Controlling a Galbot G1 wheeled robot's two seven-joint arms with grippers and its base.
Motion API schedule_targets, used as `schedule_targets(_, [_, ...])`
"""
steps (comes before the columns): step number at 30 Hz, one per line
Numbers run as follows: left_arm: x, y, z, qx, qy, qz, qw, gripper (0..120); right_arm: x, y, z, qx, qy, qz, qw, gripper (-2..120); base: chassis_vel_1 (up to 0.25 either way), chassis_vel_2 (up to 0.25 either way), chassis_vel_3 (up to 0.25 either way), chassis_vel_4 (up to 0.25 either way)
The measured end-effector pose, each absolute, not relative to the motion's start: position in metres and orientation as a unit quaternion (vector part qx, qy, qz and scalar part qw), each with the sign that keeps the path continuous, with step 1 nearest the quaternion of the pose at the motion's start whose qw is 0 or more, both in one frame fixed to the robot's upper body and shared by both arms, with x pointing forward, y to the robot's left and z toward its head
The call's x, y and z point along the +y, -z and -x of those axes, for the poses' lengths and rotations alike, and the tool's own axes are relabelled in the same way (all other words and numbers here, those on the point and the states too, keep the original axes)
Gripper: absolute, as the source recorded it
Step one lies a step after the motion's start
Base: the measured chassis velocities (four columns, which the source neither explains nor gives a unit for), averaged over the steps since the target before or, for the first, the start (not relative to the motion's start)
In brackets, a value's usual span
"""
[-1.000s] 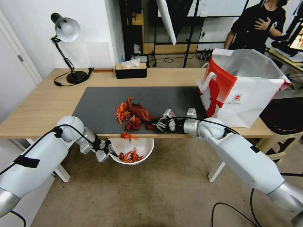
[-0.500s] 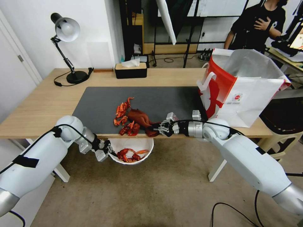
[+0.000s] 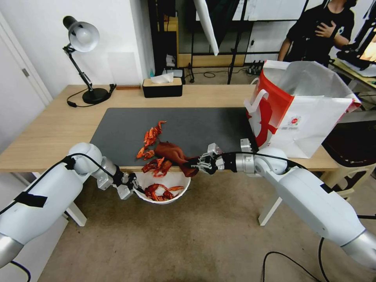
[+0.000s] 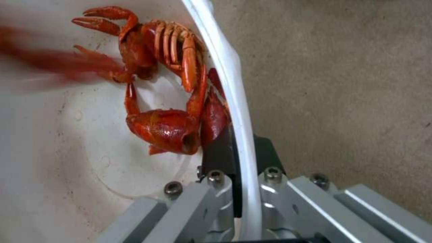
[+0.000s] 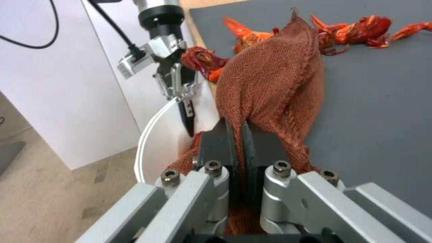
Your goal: Sweep shrimp from table into container with towel, then put container into takeout bag.
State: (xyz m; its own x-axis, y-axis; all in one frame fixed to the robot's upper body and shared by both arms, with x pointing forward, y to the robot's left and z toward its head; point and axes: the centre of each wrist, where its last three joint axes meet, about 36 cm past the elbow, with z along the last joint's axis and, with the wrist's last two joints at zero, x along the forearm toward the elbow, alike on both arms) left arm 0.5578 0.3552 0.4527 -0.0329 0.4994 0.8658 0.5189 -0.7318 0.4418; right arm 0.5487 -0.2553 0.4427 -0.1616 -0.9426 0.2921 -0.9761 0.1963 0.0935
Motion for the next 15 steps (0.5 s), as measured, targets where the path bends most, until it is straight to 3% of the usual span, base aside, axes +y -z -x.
schedule_targets(15, [0.3578, -0.4523, -0.5595, -0.368, 0.618, 0.695, 0.01, 0, -0.2639, -0.4454, -0.5423, -0.747, -0.064, -0.645, 0.148, 2, 0.0, 0.0, 0.0, 0.0])
